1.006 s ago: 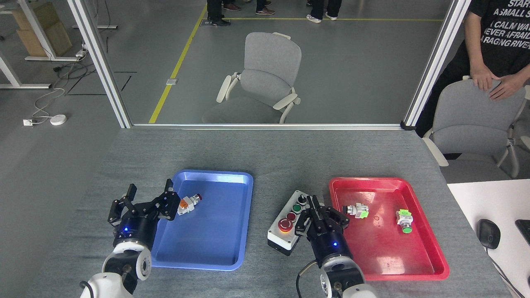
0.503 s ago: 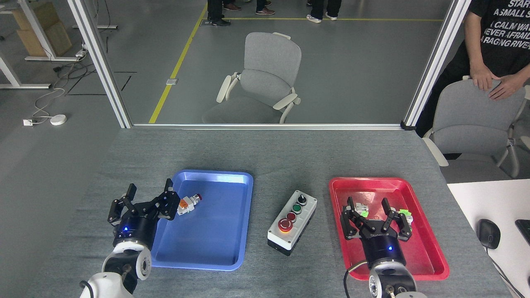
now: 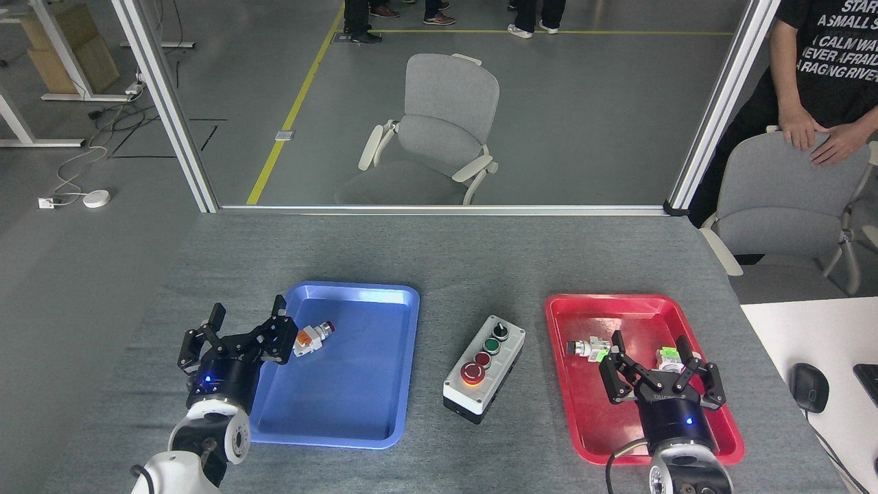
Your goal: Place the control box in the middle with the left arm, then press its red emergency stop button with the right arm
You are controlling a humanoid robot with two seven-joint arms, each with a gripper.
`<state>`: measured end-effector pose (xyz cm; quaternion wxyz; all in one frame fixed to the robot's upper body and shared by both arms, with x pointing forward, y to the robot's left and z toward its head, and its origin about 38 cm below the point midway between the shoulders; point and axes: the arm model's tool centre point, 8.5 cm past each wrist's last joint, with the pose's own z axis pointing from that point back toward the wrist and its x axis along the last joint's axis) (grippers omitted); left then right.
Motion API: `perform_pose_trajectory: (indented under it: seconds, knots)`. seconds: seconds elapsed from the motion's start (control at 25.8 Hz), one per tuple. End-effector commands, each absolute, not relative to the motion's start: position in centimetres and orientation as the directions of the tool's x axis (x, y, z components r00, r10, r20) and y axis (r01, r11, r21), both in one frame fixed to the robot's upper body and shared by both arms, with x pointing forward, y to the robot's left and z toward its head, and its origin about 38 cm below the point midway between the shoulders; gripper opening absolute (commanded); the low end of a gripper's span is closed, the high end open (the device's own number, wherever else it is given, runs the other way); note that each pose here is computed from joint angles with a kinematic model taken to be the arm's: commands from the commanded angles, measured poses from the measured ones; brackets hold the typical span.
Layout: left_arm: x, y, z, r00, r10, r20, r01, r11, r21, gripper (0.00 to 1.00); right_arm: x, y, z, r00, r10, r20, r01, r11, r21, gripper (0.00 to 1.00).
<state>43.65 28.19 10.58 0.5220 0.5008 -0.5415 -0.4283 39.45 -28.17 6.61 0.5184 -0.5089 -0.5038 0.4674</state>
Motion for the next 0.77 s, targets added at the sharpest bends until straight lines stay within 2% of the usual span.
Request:
perform_pose_trajectory:
  seconds: [0.0, 0.39, 0.74]
  knots:
    - [43.6, 28.1, 10.5, 0.047, -0.989, 0.138, -0.095, 0.133, 0.987, 0.99, 39.5, -28.5, 6.8, 0.057, 0.997, 0.048, 0.031, 0.046, -0.998, 0.98]
    - [43.3, 27.3, 10.4, 0.042, -0.987, 0.156, -0.096, 0.151, 0.984, 0.99, 40.4, -27.9, 7.5, 0.039, 0.998, 0.050, 0.046, 0.048, -0.998, 0.98]
    - [40.5, 27.1, 6.9, 0.045, -0.986, 0.162, -0.023, 0.161, 0.987, 0.99, 40.6, -27.6, 7.2, 0.029, 0.998, 0.056, 0.063, 0.054, -0.997, 0.98]
